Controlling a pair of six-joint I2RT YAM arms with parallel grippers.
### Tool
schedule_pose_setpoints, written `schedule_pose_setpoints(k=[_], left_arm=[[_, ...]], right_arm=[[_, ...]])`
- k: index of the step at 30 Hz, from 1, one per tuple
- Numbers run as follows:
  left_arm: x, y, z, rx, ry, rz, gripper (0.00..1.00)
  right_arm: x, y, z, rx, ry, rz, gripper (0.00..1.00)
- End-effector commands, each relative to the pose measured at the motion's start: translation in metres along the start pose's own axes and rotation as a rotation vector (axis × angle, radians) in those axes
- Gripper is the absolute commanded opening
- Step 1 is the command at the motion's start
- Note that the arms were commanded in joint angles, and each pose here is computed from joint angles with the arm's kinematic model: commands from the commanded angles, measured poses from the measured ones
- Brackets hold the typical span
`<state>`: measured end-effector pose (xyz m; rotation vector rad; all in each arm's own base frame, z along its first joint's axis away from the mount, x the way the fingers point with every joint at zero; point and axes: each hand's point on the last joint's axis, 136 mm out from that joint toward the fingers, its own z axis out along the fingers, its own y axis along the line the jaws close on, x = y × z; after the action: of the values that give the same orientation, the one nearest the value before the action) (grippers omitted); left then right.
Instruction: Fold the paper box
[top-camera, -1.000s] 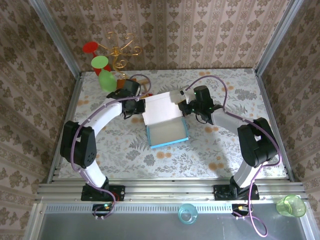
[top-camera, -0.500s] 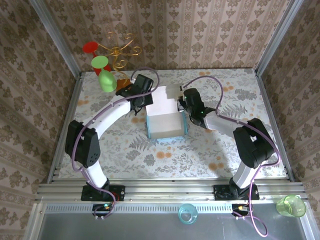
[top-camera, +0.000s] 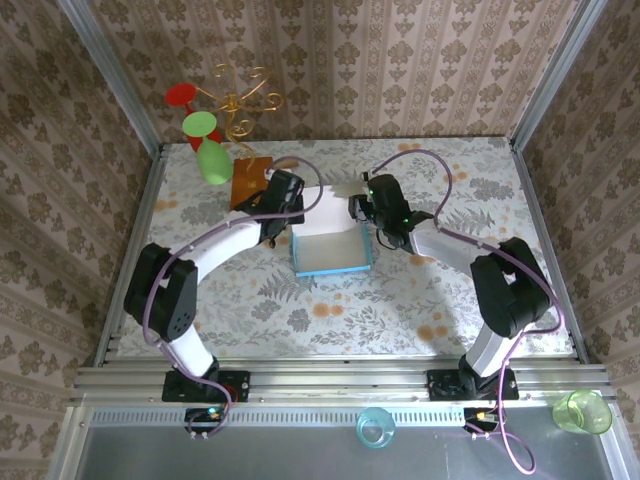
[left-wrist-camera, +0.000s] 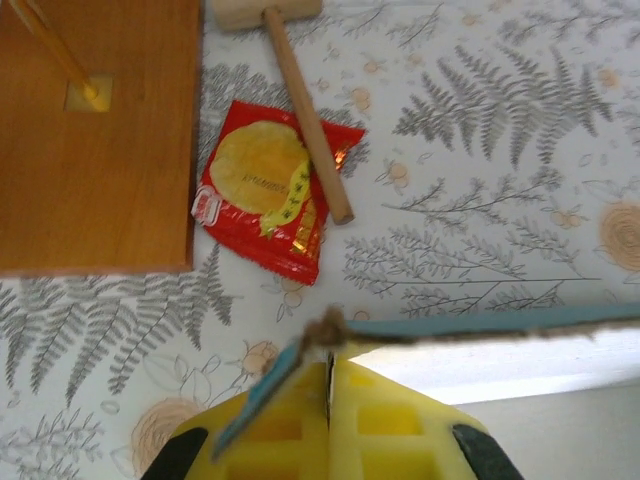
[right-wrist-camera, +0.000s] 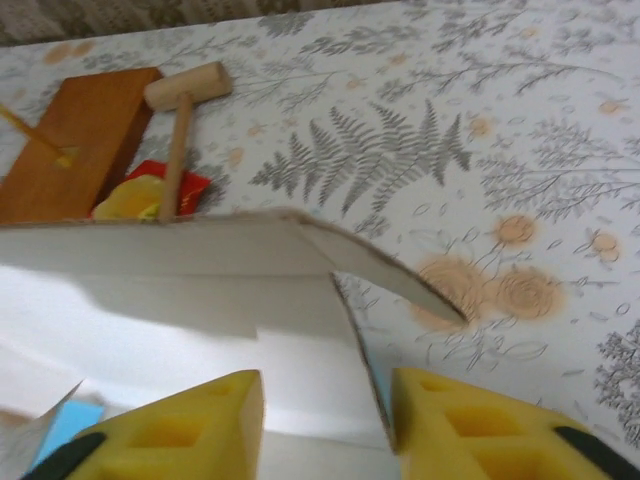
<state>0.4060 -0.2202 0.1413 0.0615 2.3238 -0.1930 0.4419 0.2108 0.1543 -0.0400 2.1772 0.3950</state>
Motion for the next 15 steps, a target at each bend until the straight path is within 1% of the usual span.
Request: schedule_pose_setpoints(k=[1,4,6,10,15], left_arm=[[-0.026,-0.015,-0.015,0.079,-0.146,0.054,0.00],[-0.024,-0.017,-0.016,0.087,-0.176,0.079,0.00],[-0.025,-0.021,-0.018,0.095,-0.201,0.094,0.00],[-0.023,-0.027,-0.019,0.100,-0.227,0.113,0.00],[-0.020,-0.028,-0.022,0.099,-0.250,0.116,0.00]], right_arm=[[-0.024,0.024,-0.041,-0.129,-0.004,0.081,0.46],[-0.037,0.028,-0.067,-0.153,-0.009,0.115,0.54],[-0.047,0.025,-0.078,-0.150,-0.008,0.156,0.57],[-0.068,0.003,-0.086,-0.117,0.003,0.322,0.57],[-0.080,-0.047,-0.076,-0.022,0.023,0.566,0.55]])
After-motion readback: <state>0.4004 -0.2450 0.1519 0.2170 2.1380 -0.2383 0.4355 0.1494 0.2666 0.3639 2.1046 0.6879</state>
